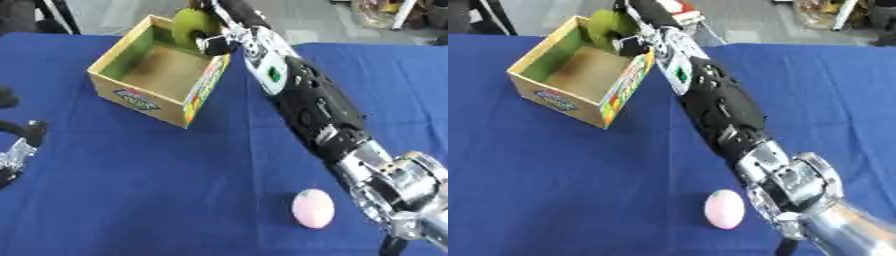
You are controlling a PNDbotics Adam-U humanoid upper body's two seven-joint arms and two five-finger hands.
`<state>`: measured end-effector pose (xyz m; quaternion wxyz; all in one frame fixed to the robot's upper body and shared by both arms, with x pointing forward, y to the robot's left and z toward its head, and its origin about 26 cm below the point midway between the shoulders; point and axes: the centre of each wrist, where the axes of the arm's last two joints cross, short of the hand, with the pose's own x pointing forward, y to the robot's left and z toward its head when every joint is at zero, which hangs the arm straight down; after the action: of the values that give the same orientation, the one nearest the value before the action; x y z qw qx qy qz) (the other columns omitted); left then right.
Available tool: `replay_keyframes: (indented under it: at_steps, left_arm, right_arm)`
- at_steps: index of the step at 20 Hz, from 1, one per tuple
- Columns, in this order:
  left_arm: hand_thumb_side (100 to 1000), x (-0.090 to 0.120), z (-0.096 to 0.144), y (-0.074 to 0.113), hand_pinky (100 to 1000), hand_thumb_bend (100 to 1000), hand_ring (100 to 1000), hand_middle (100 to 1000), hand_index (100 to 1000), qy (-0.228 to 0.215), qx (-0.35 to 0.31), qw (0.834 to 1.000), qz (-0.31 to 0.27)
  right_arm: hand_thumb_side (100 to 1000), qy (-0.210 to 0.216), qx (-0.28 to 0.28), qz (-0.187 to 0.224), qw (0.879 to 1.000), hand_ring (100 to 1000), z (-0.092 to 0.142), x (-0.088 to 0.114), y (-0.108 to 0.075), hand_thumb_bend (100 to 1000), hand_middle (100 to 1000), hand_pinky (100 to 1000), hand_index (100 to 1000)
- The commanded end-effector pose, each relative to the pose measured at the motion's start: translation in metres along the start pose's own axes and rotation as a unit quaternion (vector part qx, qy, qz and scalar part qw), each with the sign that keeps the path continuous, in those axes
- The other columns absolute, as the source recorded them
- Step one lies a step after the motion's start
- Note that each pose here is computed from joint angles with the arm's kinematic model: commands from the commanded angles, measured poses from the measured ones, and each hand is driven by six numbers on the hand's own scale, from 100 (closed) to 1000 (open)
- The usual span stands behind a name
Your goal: Pick up objects on the table and place them in the box.
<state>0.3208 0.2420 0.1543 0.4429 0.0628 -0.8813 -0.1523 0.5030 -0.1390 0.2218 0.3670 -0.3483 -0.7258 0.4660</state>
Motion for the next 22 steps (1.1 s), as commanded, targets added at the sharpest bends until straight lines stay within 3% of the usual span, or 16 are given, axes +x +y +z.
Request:
replay_keyframes:
  at_steps: [1, 3, 4, 7, 11, 15, 22]
  left_arm:
    - [267, 0.008, -0.005, 0.0, 502, 528, 741, 691, 823, -0.017, -0.004, 1.0, 0.002]
    - [267, 0.008, -0.005, 0.0, 502, 528, 741, 691, 823, -0.017, -0.005, 1.0, 0.002]
    - [267, 0.008, -0.005, 0.0, 502, 527, 740, 691, 823, -0.017, -0.005, 1.0, 0.002]
    - [268, 0.007, -0.005, 0.0, 502, 528, 741, 691, 823, -0.016, -0.004, 1.0, 0.002]
    - [267, 0.007, -0.004, 0.001, 502, 528, 741, 691, 823, -0.015, -0.003, 1.0, 0.001]
    - [268, 0.006, -0.003, 0.002, 502, 527, 741, 692, 823, -0.012, 0.001, 1.0, -0.002]
    - [269, 0.0, 0.004, 0.011, 502, 528, 742, 692, 824, 0.004, 0.017, 1.0, -0.019]
  right_arm:
    - [232, -0.003, 0.021, 0.016, 1.0, 756, -0.005, 0.011, 0.003, 160, 663, 756, 828]
    - [232, 0.001, 0.033, 0.019, 0.999, 756, -0.005, 0.014, 0.006, 160, 663, 756, 828]
    - [364, 0.005, 0.036, 0.025, 0.999, 795, -0.005, 0.016, 0.008, 416, 772, 770, 950]
    - [392, 0.016, 0.009, 0.039, 0.999, 793, -0.007, 0.024, 0.001, 504, 786, 758, 954]
    - [416, 0.004, -0.009, 0.049, 0.999, 797, -0.009, 0.031, -0.012, 532, 796, 764, 953]
    - [379, -0.014, 0.008, 0.052, 0.999, 808, -0.009, 0.031, -0.024, 491, 801, 776, 950]
    - [355, -0.045, 0.093, 0.045, 0.994, 816, 0.012, -0.001, -0.049, 450, 811, 790, 946]
